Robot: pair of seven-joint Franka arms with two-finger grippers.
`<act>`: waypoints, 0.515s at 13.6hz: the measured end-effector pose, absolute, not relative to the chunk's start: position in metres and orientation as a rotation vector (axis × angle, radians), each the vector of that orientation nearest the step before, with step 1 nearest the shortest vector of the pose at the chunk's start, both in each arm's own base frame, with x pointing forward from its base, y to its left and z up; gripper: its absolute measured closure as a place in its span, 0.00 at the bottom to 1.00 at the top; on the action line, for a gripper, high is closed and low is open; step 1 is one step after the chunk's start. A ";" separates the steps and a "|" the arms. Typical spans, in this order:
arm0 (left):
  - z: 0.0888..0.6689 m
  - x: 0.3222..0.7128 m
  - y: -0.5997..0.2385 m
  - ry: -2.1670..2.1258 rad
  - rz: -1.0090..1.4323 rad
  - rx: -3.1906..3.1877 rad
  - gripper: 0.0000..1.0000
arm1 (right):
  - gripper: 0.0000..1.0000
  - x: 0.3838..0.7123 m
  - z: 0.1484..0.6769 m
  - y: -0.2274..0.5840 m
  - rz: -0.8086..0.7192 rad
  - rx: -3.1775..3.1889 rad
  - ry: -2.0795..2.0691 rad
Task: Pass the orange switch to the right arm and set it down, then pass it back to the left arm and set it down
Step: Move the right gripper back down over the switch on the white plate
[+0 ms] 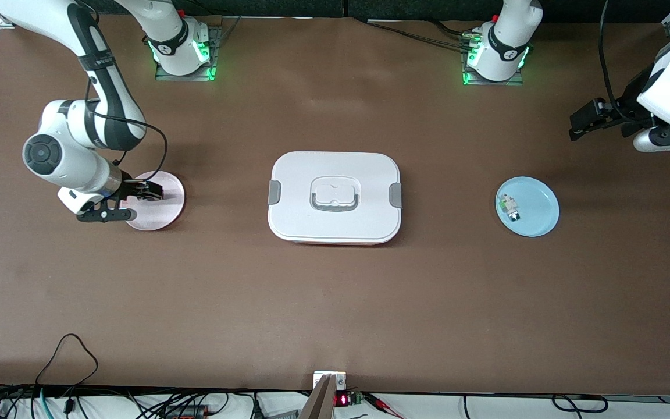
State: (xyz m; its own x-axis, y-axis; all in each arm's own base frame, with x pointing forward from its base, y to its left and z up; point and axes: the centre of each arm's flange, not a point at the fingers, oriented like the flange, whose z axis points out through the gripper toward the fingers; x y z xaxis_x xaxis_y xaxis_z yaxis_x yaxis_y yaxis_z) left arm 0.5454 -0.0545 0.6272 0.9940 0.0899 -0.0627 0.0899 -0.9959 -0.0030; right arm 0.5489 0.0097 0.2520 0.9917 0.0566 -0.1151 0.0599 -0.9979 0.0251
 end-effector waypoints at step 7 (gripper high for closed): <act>0.627 0.544 -0.065 -0.100 0.087 -3.101 0.00 | 0.00 0.538 0.233 0.009 -0.157 3.036 0.216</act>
